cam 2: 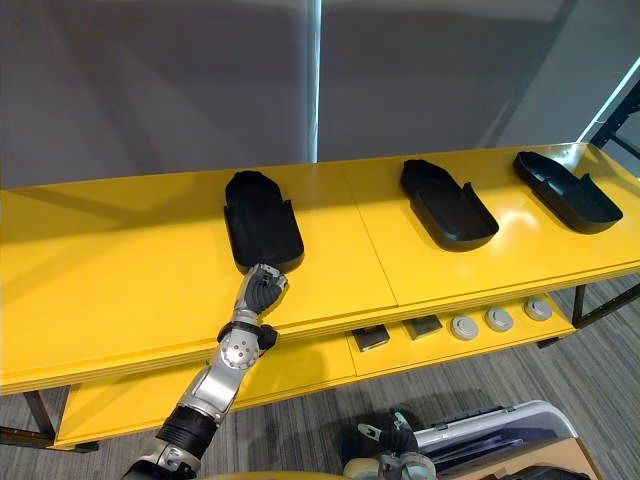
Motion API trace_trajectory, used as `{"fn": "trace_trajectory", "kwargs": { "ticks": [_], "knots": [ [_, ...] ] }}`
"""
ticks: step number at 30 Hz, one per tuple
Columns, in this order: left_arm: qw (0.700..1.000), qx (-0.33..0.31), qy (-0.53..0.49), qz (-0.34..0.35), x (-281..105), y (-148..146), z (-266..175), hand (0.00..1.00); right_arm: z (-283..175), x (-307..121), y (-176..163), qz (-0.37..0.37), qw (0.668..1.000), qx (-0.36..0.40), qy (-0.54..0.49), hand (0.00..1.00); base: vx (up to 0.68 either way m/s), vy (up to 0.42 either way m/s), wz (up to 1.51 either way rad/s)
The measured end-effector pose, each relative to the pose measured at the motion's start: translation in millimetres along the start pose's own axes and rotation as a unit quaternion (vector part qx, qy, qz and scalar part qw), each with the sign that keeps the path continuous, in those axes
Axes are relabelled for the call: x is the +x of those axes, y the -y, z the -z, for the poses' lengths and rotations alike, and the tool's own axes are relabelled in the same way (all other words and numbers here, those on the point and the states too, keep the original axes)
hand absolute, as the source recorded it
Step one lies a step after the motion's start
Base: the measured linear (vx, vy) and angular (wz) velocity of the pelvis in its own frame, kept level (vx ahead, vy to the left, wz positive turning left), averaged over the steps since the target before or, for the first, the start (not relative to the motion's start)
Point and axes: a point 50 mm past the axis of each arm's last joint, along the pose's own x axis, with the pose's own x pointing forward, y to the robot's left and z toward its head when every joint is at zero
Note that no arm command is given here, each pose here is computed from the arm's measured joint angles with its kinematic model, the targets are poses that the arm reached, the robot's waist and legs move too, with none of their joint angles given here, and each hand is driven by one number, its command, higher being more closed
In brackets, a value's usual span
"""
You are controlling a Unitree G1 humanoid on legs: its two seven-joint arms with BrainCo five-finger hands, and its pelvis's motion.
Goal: Walk over and take plastic housings, then place them on the shelf
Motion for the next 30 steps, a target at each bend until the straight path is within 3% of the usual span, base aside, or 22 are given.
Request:
{"fn": "trace_trajectory", "kwargs": {
  "ticks": [19, 24, 27, 30],
  "knots": [
    [1.0, 0.007, 0.006, -0.029, 5, -12, -2, 1.0, 0, 1, 0, 0.002, 1.0, 0.0, 0.002, 0.0, -0.03, -0.023, 0.01],
    [0.982, -0.059, 0.137, -0.117, -2, -61, -54, 1.0, 0, 2, 0, 0.002, 1.0, -0.002, -0.003, 0.0, -0.04, -0.016, 0.13],
    [0.956, -0.108, 0.196, -0.189, -11, -102, -72, 1.0, 1, 2, 2, 0.004, 1.0, -0.003, -0.008, 0.0, -0.05, -0.017, 0.09],
    [0.913, -0.149, 0.207, -0.317, -34, -158, -61, 1.0, 3, 2, 4, 0.007, 1.0, -0.003, -0.012, 0.0, -0.05, -0.03, 0.28]
  ]
}}
